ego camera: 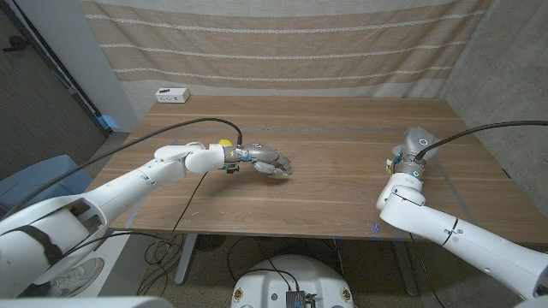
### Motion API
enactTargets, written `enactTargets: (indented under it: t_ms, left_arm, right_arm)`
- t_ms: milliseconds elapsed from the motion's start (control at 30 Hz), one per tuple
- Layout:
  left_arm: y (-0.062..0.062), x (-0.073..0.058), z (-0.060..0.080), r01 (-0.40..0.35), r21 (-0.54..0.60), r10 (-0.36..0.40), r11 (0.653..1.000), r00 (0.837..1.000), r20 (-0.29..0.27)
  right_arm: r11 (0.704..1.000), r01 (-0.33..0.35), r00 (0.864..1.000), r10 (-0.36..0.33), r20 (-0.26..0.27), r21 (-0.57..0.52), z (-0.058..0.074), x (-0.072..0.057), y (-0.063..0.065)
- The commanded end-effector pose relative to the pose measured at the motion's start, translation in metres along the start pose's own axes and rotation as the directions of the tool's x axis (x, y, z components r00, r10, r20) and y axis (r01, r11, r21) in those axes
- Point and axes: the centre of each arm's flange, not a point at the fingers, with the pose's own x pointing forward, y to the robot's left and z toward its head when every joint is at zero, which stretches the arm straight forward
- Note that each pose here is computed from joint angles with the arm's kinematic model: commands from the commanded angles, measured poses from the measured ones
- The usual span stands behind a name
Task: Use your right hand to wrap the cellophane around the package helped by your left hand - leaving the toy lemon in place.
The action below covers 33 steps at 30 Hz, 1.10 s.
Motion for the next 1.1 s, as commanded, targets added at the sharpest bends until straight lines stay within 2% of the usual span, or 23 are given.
enactTargets:
  t_ms: [33, 300, 467, 600, 1100]
  left_arm:
    - [-0.004, -0.005, 0.001, 0.007, -0.001, -0.007, 1.000, 1.000, -0.011]
    - [-0.005, -0.006, 0.002, 0.004, 0.010, -0.004, 1.000, 1.000, -0.006]
    - [-0.005, -0.007, 0.003, 0.002, 0.020, -0.002, 1.000, 1.000, -0.009]
    - [-0.007, -0.007, 0.003, 0.000, 0.018, 0.000, 1.000, 1.000, -0.011]
    - [-0.007, -0.005, 0.004, -0.001, 0.018, 0.001, 1.000, 1.000, -0.005]
  right_arm:
    - [0.999, -0.009, 0.986, 0.001, 0.167, 0.046, 0.024, -0.014, -0.020]
    - [0.997, -0.033, 0.965, 0.013, 0.262, 0.073, 0.043, -0.027, -0.027]
    - [0.994, -0.062, 0.955, 0.034, 0.293, 0.086, 0.048, -0.032, -0.028]
    - [0.991, -0.109, 0.937, 0.076, 0.340, 0.080, 0.055, -0.039, -0.026]
    - [0.977, -0.198, 0.904, 0.150, 0.400, 0.082, 0.070, -0.058, -0.013]
